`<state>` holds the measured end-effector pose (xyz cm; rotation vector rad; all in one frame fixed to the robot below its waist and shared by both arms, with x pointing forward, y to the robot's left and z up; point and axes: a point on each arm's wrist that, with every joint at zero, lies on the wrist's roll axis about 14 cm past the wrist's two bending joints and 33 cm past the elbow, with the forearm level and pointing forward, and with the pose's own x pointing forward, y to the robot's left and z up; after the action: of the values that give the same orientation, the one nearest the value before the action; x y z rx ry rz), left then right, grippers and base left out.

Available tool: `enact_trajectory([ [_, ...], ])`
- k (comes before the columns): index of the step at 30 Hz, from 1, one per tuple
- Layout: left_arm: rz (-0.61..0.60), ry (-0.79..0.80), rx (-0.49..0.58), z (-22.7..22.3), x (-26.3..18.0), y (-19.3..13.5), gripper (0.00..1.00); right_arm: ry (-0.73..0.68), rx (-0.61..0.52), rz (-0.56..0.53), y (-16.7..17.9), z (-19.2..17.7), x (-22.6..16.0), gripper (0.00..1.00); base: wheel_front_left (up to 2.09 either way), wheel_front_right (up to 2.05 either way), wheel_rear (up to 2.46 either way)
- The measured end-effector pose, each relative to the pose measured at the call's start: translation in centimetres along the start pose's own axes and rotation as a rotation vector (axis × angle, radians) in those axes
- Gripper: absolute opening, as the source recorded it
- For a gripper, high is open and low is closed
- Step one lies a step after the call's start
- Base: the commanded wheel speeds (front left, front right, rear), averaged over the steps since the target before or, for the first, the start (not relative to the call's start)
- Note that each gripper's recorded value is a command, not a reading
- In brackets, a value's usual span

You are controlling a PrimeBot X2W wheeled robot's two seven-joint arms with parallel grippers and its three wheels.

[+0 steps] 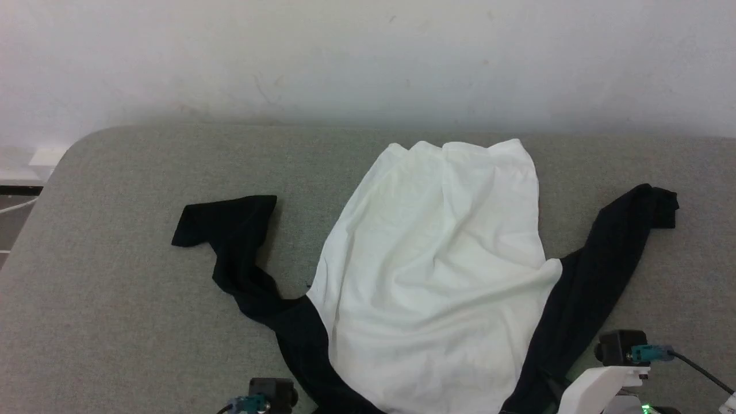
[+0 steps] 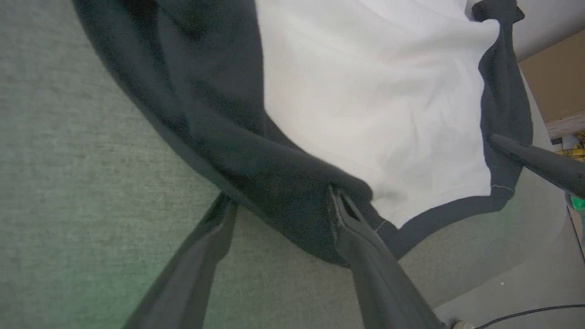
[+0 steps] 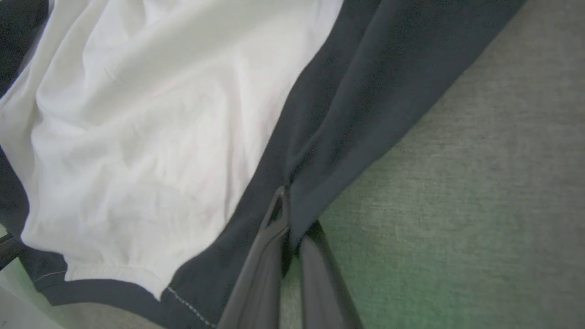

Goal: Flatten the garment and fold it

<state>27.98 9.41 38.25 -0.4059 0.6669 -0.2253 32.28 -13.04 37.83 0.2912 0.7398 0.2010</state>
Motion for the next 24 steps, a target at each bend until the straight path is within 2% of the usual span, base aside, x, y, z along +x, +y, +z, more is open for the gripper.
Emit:
enact_trajectory([
  [13, -0.017, 0.110, -0.006, -2.0, 1.4, -0.7, 1.00, -0.001, 0.001, 0.007, 0.2, -0.1, 0.1, 0.00, 0.00, 0.00, 0.00],
  [14, -0.019, 0.114, -0.005, -2.0, 1.5, -0.7, 0.33, -0.001, 0.000, 0.009, 0.2, -0.2, 0.1, 0.00, 0.00, 0.00, 0.00],
  [15, -0.022, 0.116, -0.003, -2.0, 1.6, -0.7, 0.00, -0.001, -0.001, 0.010, 0.3, -0.2, 0.1, 0.00, 0.00, 0.00, 0.00],
  [24, -0.043, 0.045, 0.008, -1.0, 1.0, -0.9, 0.00, -0.115, -0.054, 0.044, 0.9, 2.6, -1.0, 0.00, 0.00, 0.00, 0.00],
])
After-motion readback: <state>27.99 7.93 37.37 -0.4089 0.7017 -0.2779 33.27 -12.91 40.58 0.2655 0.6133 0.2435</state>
